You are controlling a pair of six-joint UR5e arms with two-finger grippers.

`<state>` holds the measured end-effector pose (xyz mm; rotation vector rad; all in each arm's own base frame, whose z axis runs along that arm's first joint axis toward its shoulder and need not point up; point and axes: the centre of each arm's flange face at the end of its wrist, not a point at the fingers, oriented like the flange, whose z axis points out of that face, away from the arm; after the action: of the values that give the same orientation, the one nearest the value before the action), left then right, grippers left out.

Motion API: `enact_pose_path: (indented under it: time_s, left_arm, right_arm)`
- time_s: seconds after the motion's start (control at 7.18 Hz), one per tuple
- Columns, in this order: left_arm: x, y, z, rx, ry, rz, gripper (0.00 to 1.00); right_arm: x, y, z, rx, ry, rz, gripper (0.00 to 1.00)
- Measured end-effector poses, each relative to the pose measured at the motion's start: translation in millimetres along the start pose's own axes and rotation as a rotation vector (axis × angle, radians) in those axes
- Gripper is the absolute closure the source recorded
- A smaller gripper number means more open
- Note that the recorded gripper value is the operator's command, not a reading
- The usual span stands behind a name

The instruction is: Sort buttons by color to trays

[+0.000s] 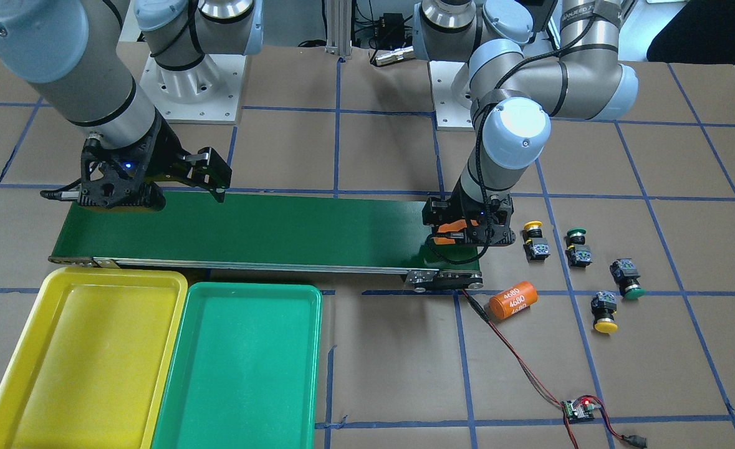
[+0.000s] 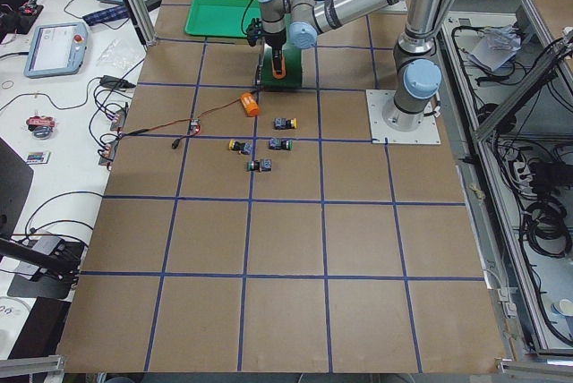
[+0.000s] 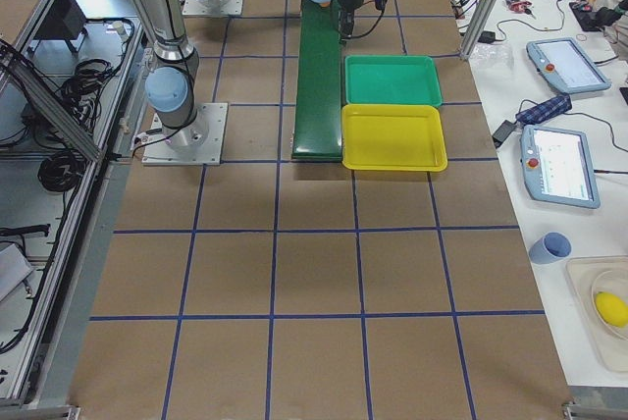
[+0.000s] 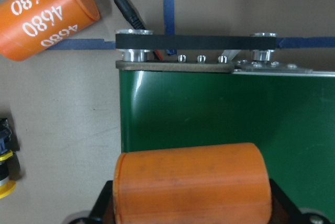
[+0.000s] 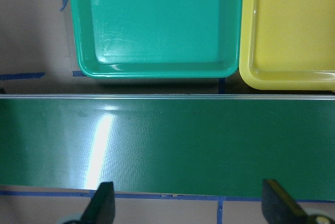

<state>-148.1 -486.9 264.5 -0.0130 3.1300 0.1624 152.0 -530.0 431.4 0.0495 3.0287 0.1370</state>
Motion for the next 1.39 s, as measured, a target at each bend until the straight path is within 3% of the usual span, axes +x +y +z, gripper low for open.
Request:
enact_pose_path:
  time_s: [0.56, 0.84, 1.11, 1.39]
  left_arm:
    - [3, 1, -7, 0.013, 0.001, 0.034, 0.0]
    - [0, -3, -39, 0.061, 0.009, 0.034, 0.0]
    - [-21, -28, -93, 0.099, 0.017, -0.019, 0.0]
    - [-77, -61, -102, 0.109, 0.026, -0.147, 0.0]
  right_arm:
    - [0, 0, 1, -0.003, 0.0, 0.001, 0.0]
    - [1, 1, 5, -0.011, 0.0, 0.003, 0.0]
    - [1, 2, 9, -0.019, 0.0, 0.004, 0.0]
    - [1, 3, 9, -0.019, 0.001, 0.004, 0.0]
